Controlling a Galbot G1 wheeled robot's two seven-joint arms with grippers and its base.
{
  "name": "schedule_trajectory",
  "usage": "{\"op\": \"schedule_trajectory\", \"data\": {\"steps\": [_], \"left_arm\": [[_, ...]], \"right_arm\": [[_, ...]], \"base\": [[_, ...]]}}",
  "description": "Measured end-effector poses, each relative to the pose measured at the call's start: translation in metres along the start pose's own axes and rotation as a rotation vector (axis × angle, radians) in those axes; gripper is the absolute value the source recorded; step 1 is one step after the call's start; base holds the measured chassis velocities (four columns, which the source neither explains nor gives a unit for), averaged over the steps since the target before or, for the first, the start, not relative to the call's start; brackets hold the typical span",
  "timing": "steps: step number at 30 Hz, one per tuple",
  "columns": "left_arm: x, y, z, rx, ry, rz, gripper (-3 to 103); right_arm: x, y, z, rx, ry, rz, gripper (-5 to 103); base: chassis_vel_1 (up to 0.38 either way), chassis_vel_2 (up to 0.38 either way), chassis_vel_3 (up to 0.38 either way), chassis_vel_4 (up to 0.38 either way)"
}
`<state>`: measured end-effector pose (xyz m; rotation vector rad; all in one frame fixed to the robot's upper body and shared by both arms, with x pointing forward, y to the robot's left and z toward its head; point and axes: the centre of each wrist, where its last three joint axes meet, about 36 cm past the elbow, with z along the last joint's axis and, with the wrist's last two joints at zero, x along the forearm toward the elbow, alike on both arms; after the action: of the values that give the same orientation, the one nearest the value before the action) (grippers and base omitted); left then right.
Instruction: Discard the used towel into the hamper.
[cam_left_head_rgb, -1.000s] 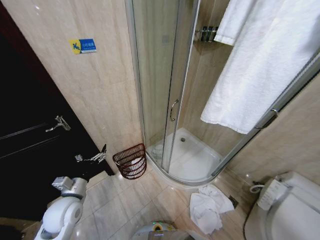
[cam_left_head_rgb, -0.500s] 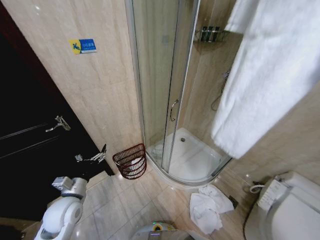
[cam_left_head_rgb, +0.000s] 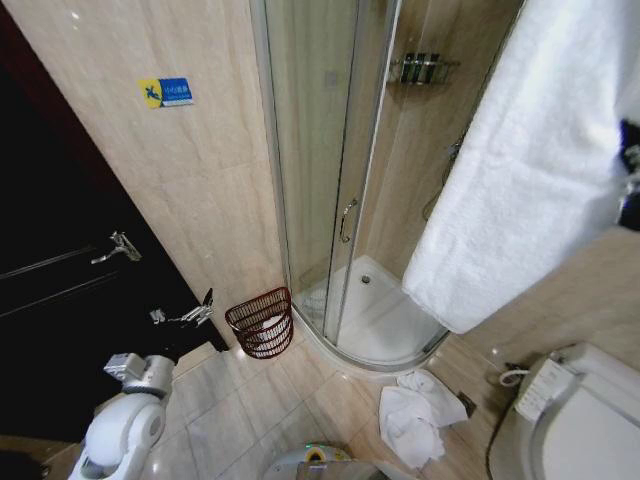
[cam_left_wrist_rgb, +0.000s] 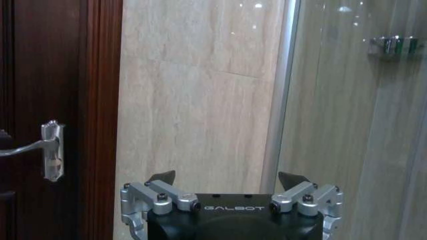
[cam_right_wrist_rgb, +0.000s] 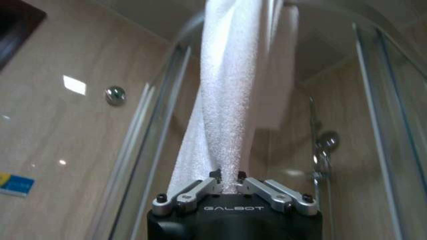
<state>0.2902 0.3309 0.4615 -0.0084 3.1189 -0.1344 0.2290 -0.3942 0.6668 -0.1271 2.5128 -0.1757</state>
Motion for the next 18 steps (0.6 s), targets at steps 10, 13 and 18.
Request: {"op": "schedule_trajectory", "data": {"steps": [10,13,18], "left_arm": [[0.0,0.0,0.0,0.0,0.0,0.0,100],[0.0,0.0,0.0,0.0,0.0,0.0,100],[0.0,0.0,0.0,0.0,0.0,0.0,100]], "right_arm": [[0.014,-0.009,0.028,-0.008,0.071,0.043,4],[0.018,-0.012,0.04,-0.018,0.098,0.056,4],[0.028,-0.016,0.061,-0.022,0.135,0.059,4]], "base": [[0.0,0.0,0.0,0.0],[0.0,0.0,0.0,0.0],[0.0,0.0,0.0,0.0]]}}
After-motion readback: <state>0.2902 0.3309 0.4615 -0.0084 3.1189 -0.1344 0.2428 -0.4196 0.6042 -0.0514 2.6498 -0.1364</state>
